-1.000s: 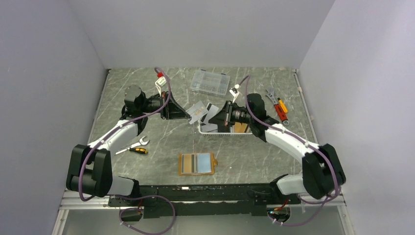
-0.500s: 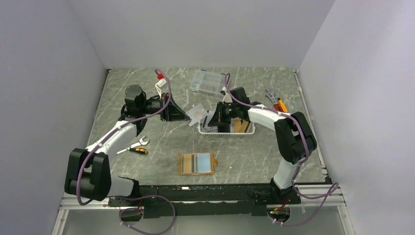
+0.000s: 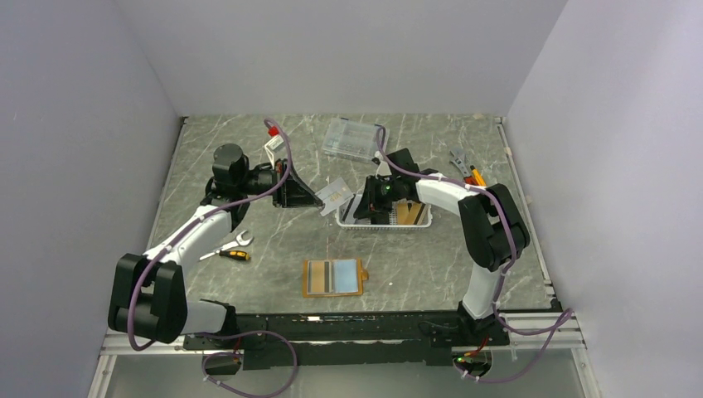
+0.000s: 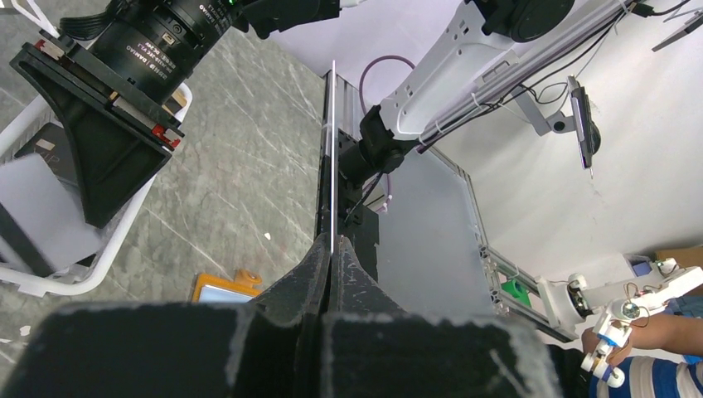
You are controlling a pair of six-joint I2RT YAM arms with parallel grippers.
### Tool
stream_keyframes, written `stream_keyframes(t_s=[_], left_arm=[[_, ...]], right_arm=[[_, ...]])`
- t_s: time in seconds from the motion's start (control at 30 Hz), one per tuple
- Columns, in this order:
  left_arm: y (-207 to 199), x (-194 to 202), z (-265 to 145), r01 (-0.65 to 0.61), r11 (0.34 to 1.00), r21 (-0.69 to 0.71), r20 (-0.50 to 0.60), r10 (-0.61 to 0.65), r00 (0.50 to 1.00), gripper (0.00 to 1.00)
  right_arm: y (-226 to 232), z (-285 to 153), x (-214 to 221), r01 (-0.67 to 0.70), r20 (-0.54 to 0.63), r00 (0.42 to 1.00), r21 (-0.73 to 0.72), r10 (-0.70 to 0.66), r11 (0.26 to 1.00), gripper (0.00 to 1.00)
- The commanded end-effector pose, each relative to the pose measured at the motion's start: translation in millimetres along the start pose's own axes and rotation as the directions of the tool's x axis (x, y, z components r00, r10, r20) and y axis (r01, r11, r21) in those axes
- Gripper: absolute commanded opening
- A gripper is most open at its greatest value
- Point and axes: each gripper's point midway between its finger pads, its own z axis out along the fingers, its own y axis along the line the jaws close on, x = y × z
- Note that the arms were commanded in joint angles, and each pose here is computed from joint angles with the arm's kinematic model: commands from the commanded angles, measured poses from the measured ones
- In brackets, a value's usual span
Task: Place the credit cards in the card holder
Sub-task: Place the credit card in the storage box, then insert the credit card into the card holder.
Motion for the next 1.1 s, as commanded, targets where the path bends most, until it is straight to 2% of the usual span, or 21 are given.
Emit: stream_keyframes(t_s=[0.0,0.17,0.23,0.37,0.53,0.6,0.73,0.9,1.07], left_arm=[[-20.5,-12.4,-0.4,-0.109,0.993,0.034,-0.003,0.109,0.994,0.0],[-21.8,-13.8,-0.4,-0.111,0.993,0.036,0.001,0.111,0.994,0.0],[-22.3,-13.7,-0.6,-0.113,0.993,0.038,0.0,0.113,0.994,0.0],[-23.9,-13.6,-0.5,-0.115,0.992,0.042,-0.001,0.115,0.993,0.0],[-23.8,-16.3,-0.8,-0.112,0.993,0.039,0.007,0.111,0.994,0.0],[-22.4,-18.5,-2.4,-0.101,0.994,0.03,0.02,0.101,0.995,0.0],[-19.3,-26.2,-8.7,-0.068,0.998,0.013,0.075,0.067,0.995,0.0],[-20.1,-32.4,-12.7,-0.047,0.999,0.014,0.115,0.045,0.992,0.0],[-24.3,-30.7,-13.3,-0.049,0.999,0.016,0.139,0.046,0.989,0.0]], right_arm=[[-0.6,-5.2,-7.3,0.019,0.015,1.0,0.033,-0.02,0.999,0.26],[6.5,-14.3,-11.8,0.049,0.035,0.998,0.041,-0.05,0.998,0.35],[9.2,-20.2,-14.6,0.059,0.047,0.997,0.057,-0.062,0.997,0.42],[21.3,-41.9,-18.9,0.1,0.101,0.989,0.078,-0.108,0.992,0.47],[68.6,-84.6,-14.2,0.206,0.226,0.955,-0.045,-0.19,0.978,0.58],[94.1,-101.1,-5.5,0.283,0.281,0.929,-0.125,-0.239,0.951,0.64],[140.0,-121.0,24.8,0.453,0.368,0.864,-0.266,-0.344,0.851,0.72],[176.2,-129.9,44.0,0.544,0.456,0.814,-0.386,-0.359,0.744,0.74],[204.7,-131.9,33.0,0.579,0.54,0.775,-0.399,-0.328,0.711,0.74]])
